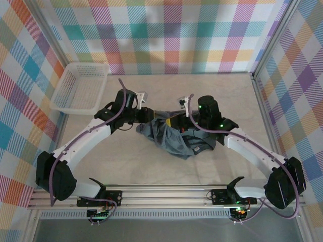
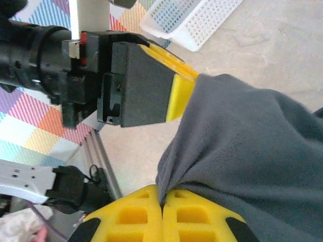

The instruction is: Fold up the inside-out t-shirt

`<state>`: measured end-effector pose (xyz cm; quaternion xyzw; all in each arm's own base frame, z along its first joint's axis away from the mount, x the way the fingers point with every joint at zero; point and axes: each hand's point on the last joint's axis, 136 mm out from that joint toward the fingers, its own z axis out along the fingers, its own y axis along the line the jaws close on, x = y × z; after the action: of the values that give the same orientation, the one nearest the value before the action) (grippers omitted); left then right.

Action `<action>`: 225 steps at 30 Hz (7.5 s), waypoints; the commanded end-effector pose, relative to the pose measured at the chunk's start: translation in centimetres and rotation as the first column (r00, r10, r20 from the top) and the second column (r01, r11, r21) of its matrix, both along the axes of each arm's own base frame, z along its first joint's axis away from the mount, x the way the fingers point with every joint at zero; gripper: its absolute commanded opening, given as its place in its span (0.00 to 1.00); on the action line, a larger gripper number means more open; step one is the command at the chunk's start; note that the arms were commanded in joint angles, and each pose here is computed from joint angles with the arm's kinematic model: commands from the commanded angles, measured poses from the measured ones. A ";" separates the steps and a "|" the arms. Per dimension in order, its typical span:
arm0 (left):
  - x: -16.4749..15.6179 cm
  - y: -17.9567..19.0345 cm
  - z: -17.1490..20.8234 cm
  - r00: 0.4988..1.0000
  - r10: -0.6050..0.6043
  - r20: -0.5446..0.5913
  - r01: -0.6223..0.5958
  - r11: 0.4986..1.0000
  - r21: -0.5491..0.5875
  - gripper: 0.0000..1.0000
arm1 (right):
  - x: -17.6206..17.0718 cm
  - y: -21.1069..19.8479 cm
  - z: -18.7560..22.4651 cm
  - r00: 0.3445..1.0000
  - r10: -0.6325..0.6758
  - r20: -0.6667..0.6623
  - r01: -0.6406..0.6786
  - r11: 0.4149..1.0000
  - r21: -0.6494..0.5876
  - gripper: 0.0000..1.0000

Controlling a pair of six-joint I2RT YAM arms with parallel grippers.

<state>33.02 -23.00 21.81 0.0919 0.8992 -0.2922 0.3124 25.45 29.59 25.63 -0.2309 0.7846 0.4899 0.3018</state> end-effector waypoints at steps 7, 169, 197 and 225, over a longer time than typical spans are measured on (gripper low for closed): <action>-4.1 1.6 0.7 0.996 0.028 0.087 -0.019 0.994 -0.106 0.54 | 0.8 -1.0 0.6 0.997 -0.016 -0.073 0.020 0.998 0.056 0.00; -10.4 -9.4 3.8 0.872 -0.484 -0.074 0.385 0.773 -0.504 0.00 | 6.7 -10.1 -11.3 0.923 -0.309 -0.229 0.218 0.911 -0.350 0.00; -6.6 -8.1 8.0 0.929 -0.356 -0.102 0.239 0.787 -0.569 0.00 | 3.9 -5.6 -8.3 0.856 -0.271 0.440 0.462 0.783 -0.416 0.50; -10.0 -1.7 4.4 0.746 -0.512 0.426 0.455 0.859 0.237 0.79 | -3.3 -4.1 2.3 0.987 0.161 0.020 -0.162 0.971 0.177 0.00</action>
<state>24.22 -25.06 28.58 0.2881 0.7850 -0.4009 0.3741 22.64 25.26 25.88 -0.2409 0.7356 0.5644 0.2869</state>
